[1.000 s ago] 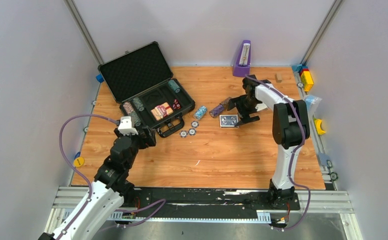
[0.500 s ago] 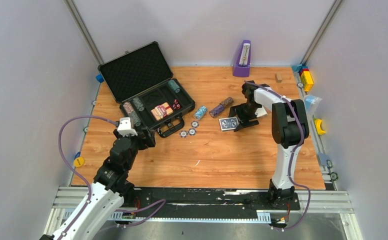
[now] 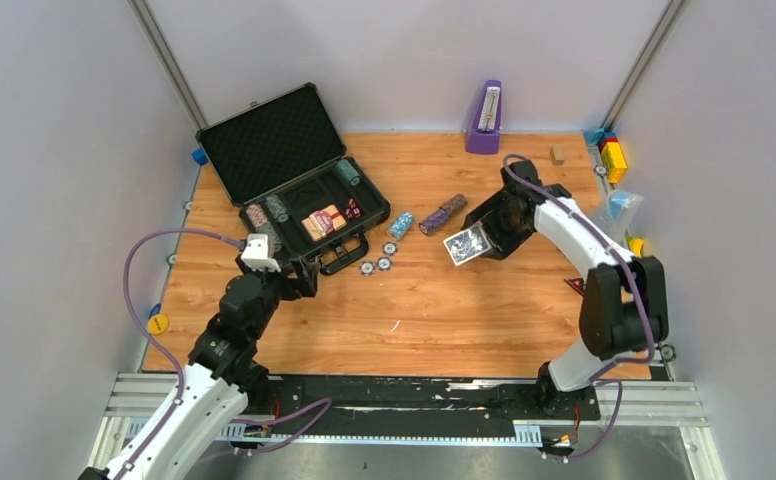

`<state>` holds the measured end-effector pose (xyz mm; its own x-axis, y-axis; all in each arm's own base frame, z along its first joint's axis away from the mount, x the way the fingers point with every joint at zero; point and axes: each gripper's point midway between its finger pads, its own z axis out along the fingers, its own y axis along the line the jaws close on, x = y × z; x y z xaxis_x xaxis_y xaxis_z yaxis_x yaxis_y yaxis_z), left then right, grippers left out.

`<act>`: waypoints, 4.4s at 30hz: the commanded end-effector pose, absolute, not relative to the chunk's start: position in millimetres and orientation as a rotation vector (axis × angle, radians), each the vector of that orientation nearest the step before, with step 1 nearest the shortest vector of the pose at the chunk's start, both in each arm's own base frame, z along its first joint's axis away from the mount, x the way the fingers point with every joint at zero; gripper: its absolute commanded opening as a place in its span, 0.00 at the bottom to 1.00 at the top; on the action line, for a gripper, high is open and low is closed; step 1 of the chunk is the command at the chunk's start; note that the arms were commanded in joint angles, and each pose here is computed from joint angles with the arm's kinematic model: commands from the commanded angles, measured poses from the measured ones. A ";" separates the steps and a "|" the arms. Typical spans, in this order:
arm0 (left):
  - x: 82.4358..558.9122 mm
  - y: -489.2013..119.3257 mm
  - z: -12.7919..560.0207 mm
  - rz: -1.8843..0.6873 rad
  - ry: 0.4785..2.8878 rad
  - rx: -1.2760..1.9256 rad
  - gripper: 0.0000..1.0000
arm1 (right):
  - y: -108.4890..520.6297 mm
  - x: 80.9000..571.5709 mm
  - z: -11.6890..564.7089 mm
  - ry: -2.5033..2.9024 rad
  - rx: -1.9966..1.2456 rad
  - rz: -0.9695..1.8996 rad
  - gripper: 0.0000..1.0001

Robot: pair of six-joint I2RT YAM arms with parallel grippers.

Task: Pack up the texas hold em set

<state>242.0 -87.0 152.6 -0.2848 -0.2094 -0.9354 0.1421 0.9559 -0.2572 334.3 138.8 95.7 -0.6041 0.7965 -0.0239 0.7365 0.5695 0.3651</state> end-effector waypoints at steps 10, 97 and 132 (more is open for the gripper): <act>239.7 -206.6 177.8 -0.448 1.638 0.532 1.00 | 196.1 326.3 148.8 2.570 0.540 0.982 0.21; 461.6 -51.0 148.3 0.117 2.095 0.837 0.00 | 147.0 253.5 246.6 2.088 0.485 0.836 0.88; 470.9 -73.9 113.1 -0.234 2.117 1.122 1.00 | 160.3 251.2 240.4 2.099 0.440 0.921 0.87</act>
<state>466.9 -67.7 84.5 -0.3786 0.6791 -0.6289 0.7951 0.5864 0.1546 246.2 155.6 232.2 -0.6428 0.5755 -0.5056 0.0469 0.6883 0.7239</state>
